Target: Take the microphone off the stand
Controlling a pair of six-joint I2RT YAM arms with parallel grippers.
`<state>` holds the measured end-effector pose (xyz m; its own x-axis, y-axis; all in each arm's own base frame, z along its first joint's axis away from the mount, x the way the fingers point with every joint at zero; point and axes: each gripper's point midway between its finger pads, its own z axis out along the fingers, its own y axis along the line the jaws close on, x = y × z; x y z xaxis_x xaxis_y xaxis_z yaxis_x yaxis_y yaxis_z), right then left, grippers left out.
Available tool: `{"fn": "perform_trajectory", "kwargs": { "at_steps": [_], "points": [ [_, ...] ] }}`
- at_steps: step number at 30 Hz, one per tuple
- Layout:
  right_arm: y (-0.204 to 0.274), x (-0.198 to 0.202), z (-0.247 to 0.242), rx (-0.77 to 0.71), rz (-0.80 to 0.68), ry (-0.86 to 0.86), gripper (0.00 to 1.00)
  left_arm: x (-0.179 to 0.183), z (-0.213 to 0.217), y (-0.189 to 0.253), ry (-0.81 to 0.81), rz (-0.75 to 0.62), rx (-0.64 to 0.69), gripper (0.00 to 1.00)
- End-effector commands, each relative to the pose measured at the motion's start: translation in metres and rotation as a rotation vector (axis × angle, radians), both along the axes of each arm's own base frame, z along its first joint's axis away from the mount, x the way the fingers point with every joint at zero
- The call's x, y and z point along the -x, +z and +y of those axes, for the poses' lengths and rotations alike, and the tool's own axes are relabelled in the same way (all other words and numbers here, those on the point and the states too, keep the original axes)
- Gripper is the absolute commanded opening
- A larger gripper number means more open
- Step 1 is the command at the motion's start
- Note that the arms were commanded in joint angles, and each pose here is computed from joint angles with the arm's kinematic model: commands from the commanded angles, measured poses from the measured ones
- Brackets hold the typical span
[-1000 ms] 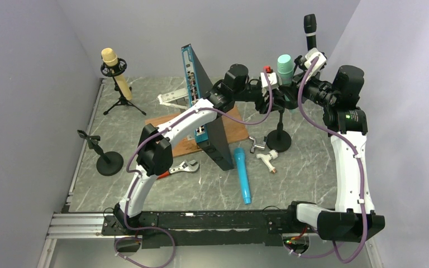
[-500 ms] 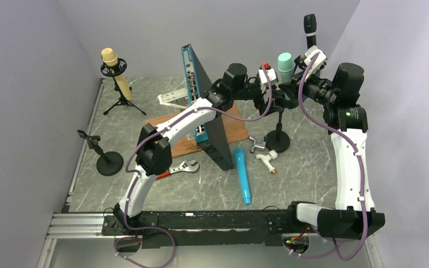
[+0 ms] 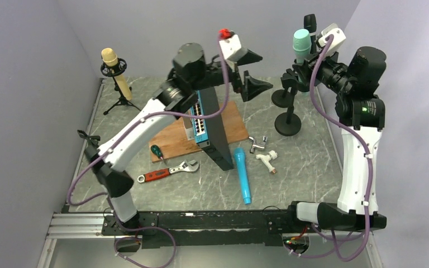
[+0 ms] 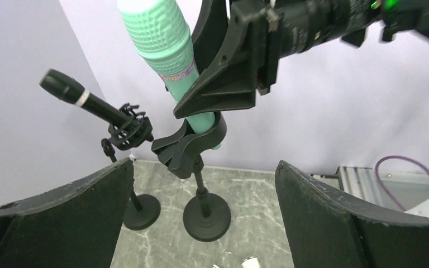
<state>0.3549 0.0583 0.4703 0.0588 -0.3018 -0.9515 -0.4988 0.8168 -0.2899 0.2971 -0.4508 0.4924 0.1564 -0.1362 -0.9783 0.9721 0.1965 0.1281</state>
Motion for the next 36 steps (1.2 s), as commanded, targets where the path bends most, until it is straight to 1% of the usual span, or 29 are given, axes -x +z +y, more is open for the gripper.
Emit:
{"fn": "perform_trajectory", "kwargs": {
  "at_steps": [1,5,6,8,11,15,20,27,30,33,34,36],
  "points": [
    [0.052,0.040,0.010,-0.037,-0.120,0.019,0.00,0.025,0.037,0.033,0.048,0.083,0.079,0.99],
    [0.050,0.085,0.028,-0.150,-0.099,0.083,0.00,0.056,0.066,0.036,0.036,0.169,0.094,0.99],
    [0.046,0.095,0.032,-0.178,-0.079,0.105,0.00,0.065,0.072,0.029,0.022,0.192,0.087,0.99],
    [0.043,0.115,0.043,-0.222,-0.030,0.160,0.00,0.088,0.091,0.031,0.001,0.202,0.106,0.99],
    [0.036,0.142,0.056,-0.269,0.018,0.221,0.00,0.114,0.115,0.021,-0.014,0.215,0.104,0.99],
    [0.033,0.189,0.082,-0.348,0.067,0.403,0.00,0.142,0.143,0.000,-0.019,0.243,0.088,0.99],
    [0.030,0.227,0.108,-0.449,0.141,0.653,0.00,0.158,0.166,-0.029,0.015,0.299,0.062,0.99],
    [0.034,0.232,0.121,-0.475,0.155,0.778,0.00,0.159,0.186,-0.064,0.117,0.382,-0.002,0.99],
    [0.036,0.231,0.133,-0.497,0.168,0.838,0.00,0.155,0.194,-0.071,0.171,0.390,-0.007,0.99],
    [0.030,0.224,0.160,-0.478,0.178,0.870,0.00,0.147,0.204,-0.077,0.247,0.393,-0.009,0.99],
    [0.021,0.220,0.173,-0.461,0.218,0.872,0.00,0.145,0.208,-0.079,0.273,0.393,-0.010,0.99],
    [0.018,0.226,0.198,-0.430,0.218,0.902,0.00,0.138,0.219,-0.085,0.347,0.402,-0.013,0.99]
  ]
}}
